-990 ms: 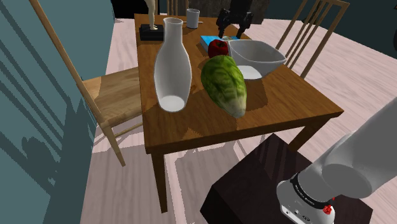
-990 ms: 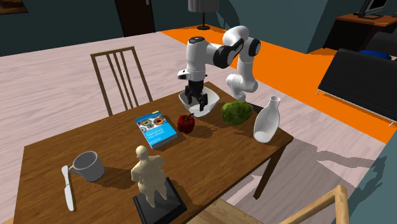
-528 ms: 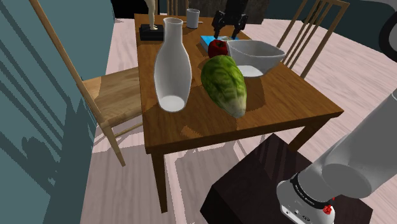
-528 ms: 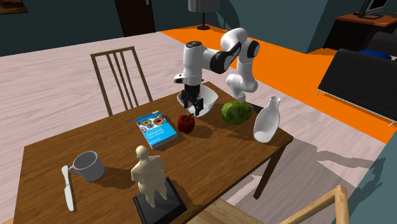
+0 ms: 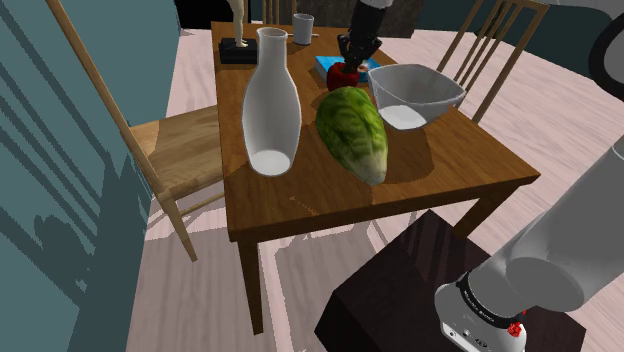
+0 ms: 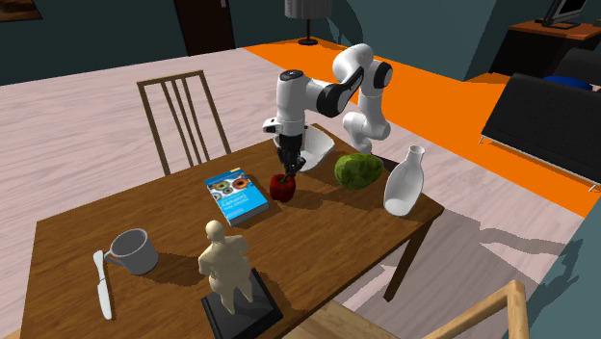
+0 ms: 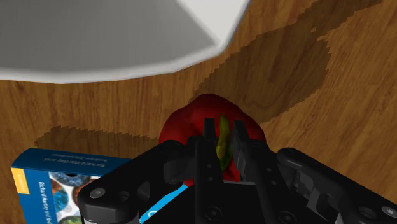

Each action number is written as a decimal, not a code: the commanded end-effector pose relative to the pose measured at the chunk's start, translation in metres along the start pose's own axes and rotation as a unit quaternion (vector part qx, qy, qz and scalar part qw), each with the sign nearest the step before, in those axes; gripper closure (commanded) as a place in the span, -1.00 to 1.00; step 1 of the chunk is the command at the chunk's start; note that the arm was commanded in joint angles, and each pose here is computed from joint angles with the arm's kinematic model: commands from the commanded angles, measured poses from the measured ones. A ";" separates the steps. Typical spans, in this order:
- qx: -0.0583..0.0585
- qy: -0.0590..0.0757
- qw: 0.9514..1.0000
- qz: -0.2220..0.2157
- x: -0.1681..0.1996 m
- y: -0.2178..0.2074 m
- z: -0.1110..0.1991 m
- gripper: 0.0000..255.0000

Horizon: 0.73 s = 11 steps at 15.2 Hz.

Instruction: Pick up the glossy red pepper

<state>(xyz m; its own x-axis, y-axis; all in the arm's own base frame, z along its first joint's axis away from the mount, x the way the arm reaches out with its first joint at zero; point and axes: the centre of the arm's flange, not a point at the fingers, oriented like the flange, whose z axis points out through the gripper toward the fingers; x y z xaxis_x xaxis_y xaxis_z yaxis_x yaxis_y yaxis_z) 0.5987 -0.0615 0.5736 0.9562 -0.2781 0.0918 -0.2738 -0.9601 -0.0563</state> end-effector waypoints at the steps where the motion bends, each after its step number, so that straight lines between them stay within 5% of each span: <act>1: 0.000 -0.004 1.000 -0.001 0.000 -0.001 0.004 1.00; 11: 0.000 -0.004 1.000 -0.001 -0.003 0.001 -0.027 1.00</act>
<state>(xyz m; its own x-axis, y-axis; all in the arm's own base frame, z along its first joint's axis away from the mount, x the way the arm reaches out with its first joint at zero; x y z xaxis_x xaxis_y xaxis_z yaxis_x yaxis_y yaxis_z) 0.5936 -0.0625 0.5943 0.9576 -0.2759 0.0829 -0.2720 -0.9607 -0.0560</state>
